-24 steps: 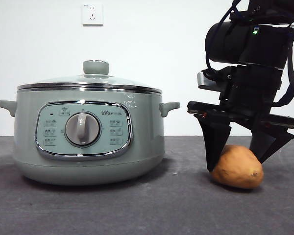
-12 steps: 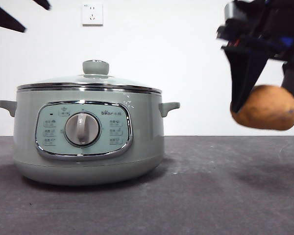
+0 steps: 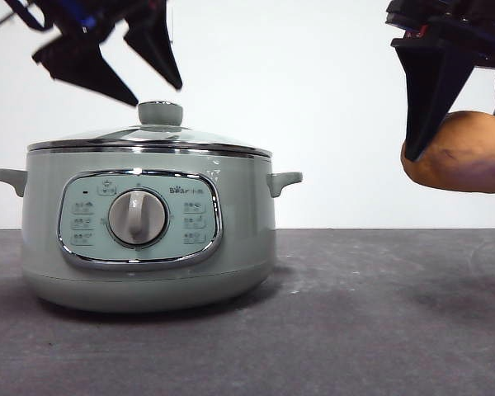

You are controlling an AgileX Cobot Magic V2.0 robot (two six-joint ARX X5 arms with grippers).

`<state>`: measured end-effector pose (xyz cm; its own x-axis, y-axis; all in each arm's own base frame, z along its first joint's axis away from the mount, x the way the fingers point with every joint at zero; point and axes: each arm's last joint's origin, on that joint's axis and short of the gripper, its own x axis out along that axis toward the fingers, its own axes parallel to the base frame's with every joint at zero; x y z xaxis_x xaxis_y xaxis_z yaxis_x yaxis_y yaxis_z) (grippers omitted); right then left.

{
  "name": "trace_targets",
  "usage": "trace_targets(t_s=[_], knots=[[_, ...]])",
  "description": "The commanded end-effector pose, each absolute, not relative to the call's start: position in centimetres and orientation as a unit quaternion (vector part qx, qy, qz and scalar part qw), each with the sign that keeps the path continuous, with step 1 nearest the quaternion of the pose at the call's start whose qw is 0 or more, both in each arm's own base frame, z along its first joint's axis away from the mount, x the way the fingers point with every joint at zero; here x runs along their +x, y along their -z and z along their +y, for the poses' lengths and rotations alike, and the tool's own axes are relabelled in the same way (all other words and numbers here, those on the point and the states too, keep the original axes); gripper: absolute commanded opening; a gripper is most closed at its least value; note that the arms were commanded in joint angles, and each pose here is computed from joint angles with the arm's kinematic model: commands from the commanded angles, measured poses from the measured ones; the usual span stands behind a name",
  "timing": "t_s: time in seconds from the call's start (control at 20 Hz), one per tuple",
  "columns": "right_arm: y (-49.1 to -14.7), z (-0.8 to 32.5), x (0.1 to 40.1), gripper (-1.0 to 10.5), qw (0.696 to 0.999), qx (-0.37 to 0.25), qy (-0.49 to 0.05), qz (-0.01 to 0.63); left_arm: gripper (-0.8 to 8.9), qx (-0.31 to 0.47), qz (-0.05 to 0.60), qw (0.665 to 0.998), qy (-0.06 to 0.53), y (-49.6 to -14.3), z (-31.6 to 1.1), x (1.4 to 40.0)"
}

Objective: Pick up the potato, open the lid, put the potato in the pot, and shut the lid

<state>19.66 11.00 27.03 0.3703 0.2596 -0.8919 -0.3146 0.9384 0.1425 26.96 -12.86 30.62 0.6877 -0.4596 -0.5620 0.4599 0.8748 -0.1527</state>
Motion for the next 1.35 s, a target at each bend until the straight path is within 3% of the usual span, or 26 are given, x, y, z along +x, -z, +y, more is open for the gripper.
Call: trace_targets(t_s=[0.05,0.3,0.45,0.75,0.95,1.35], knots=[[-27.1,11.0,19.7,0.0,0.828,-0.027,-0.174,0.532,3.51,0.012,0.316,0.915,0.252,-29.7,-13.2,27.6],[-27.1,11.0,19.7,0.0,0.828,-0.027,-0.173,0.532,3.26,0.017,0.325,0.909,0.260,-29.1,-13.9,27.7],[-27.1,11.0,19.7,0.0,0.828,-0.027,-0.173,0.532,-0.06,0.028,0.327,0.907,0.264,-29.0,-13.9,27.7],[-27.1,11.0,19.7,0.0,0.829,-0.027,-0.174,0.531,-0.09,0.029,0.317,0.910,0.265,-29.4,-13.8,27.6],[-27.3,11.0,19.6,0.0,0.832,-0.025,-0.175,0.525,-0.09,0.026,0.269,0.929,0.252,-32.1,-12.9,25.9],[-28.4,11.7,20.5,0.0,0.860,0.004,-0.215,0.462,-0.09,0.015,0.113,0.969,0.219,-39.9,-8.1,16.7]])
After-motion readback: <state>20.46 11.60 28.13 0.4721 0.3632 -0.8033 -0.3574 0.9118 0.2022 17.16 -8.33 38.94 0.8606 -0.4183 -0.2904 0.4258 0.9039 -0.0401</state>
